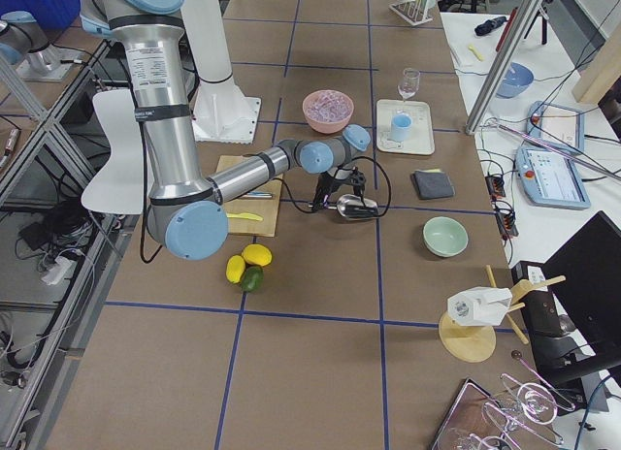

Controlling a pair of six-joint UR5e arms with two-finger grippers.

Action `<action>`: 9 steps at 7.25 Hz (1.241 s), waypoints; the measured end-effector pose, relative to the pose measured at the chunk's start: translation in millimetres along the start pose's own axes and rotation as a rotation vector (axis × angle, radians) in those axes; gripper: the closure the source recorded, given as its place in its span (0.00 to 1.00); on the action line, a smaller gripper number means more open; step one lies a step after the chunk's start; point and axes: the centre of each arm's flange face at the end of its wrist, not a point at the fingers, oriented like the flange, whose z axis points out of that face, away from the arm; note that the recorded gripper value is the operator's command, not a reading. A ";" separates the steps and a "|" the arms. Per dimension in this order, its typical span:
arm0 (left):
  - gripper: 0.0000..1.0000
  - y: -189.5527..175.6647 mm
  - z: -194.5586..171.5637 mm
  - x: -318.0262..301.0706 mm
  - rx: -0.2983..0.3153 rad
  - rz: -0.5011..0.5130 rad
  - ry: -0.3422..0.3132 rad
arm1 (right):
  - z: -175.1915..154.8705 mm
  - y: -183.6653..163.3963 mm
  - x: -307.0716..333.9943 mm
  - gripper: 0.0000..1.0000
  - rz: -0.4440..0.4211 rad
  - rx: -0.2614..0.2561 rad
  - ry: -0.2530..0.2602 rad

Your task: Put ice in cup with scoop

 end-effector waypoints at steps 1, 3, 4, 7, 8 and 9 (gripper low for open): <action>0.00 0.0 0.3 0.0 0.000 0.000 0.000 | -3.5 5.0 0.1 0.00 -0.005 0.004 -0.005; 0.00 4.0 5.6 -5.6 -0.013 -0.013 -0.001 | -40.6 22.3 8.4 0.00 -0.008 0.057 -0.037; 0.00 6.9 2.5 -15.5 -0.017 -0.036 -0.005 | -77.5 25.3 32.1 0.00 0.032 0.117 -0.060; 0.00 34.7 -34.4 -95.0 0.016 -0.210 0.026 | -167.5 -0.4 155.5 0.00 0.153 0.290 -0.084; 0.00 48.8 -30.8 -122.7 0.015 -0.255 0.057 | -171.3 -10.7 194.6 0.00 0.121 0.300 -0.064; 0.00 60.2 -21.5 -144.6 0.007 -0.260 0.072 | -165.7 -20.6 229.5 0.00 0.083 0.290 -0.042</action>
